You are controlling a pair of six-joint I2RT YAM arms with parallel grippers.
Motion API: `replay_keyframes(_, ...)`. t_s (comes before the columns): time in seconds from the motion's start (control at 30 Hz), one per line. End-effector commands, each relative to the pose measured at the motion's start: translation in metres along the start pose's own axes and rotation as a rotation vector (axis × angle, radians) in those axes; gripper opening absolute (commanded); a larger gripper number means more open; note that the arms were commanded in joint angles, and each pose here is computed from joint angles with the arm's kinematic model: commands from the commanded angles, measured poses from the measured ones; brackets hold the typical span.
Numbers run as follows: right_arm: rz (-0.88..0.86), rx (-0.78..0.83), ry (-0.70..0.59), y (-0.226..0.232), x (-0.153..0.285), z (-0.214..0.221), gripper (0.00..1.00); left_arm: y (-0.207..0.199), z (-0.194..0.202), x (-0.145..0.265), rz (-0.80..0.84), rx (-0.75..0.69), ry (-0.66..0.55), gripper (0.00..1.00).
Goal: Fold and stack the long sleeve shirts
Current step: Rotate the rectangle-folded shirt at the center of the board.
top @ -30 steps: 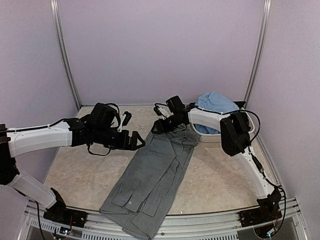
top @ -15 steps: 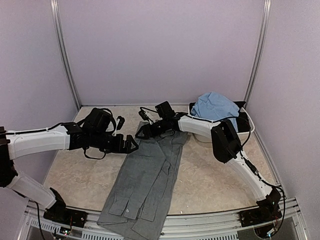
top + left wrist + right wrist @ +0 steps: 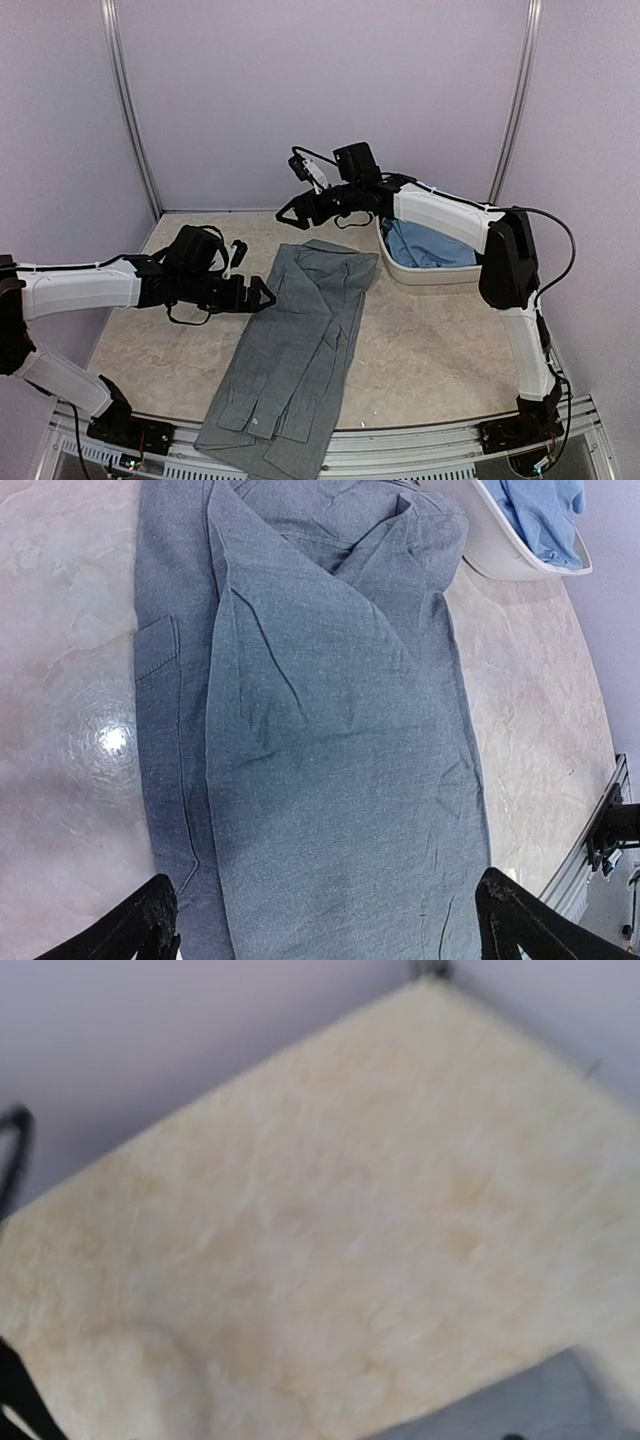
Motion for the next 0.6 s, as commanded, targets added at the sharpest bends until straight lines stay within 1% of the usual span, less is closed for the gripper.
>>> replay_keyframes(0.0,0.158,-0.008,0.172,-0.014,0.024,0.041,0.72,-0.007,-0.011,-0.003,0.032,-0.006,-0.034,0.99)
replay_keyframes(0.1,0.215,-0.036,0.275,-0.015,0.034,0.075,0.69,-0.01,-0.018,-0.003,0.025,-0.012,-0.053,0.99)
replay_keyframes(0.23,0.24,-0.079,0.401,-0.011,0.043,0.121,0.68,-0.013,-0.024,-0.001,0.027,-0.012,-0.073,0.99)
replay_keyframes(0.4,0.255,-0.119,0.475,-0.009,0.043,0.162,0.68,-0.011,-0.024,0.001,0.019,-0.007,-0.08,0.99)
replay_keyframes(0.57,0.283,-0.143,0.526,-0.018,0.035,0.195,0.68,-0.01,-0.018,-0.003,0.023,0.002,-0.058,0.99)
Point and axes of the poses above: each gripper's point midway between its finger pads, its own x axis back along the fingers, its own y axis along the line the jaws close on, z = x × y, the point moved 1 cm from there along x, back along the fingers, and after that the axes turned 13 degrees about x, right-handed, at the moved point
